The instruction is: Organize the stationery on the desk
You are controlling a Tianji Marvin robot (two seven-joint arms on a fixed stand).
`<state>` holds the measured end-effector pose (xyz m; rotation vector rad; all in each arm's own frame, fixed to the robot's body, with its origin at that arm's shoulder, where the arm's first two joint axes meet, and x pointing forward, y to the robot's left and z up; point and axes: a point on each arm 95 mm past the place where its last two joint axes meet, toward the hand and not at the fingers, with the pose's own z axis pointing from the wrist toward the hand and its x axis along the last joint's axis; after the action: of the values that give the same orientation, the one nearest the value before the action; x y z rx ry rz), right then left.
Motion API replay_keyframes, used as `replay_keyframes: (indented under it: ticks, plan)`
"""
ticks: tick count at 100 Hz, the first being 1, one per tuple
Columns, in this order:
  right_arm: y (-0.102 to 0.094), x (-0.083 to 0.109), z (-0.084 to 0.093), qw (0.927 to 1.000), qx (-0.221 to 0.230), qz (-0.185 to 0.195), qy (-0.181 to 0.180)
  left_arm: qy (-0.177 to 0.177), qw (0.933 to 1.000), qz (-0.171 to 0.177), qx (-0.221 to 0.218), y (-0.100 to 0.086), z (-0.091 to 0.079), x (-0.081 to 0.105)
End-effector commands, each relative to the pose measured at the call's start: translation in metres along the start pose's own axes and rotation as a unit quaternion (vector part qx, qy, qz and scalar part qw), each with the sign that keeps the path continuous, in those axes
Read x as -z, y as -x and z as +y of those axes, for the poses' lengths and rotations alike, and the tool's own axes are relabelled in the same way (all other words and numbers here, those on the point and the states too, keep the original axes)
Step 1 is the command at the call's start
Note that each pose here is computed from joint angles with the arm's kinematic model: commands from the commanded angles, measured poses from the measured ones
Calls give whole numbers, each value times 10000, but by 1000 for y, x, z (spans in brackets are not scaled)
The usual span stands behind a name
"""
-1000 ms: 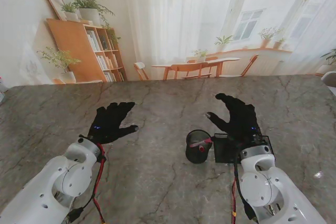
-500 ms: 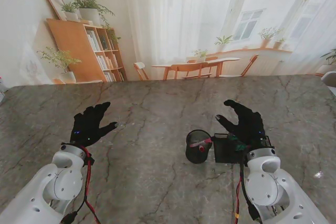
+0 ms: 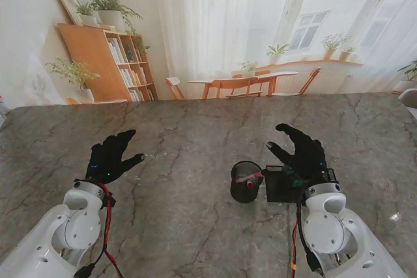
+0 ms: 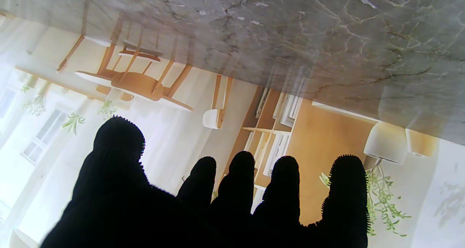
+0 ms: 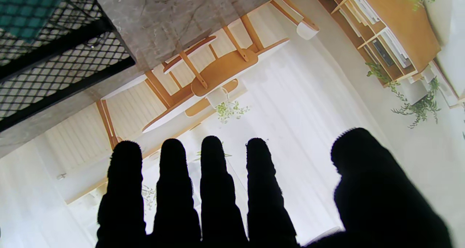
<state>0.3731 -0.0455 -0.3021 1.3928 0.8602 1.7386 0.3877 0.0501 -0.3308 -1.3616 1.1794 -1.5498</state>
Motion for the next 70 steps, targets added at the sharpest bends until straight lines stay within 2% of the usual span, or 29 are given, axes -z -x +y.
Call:
replay_keyframes:
  ticks: [1,70]
  plan:
    - [0,0,-3,9999,-36,14,-98,-5,10000,32,51,-2,1,1]
    - [-2,-1,-5,9999,-104,15,-75,-64,9997,192,133,-6,1,2]
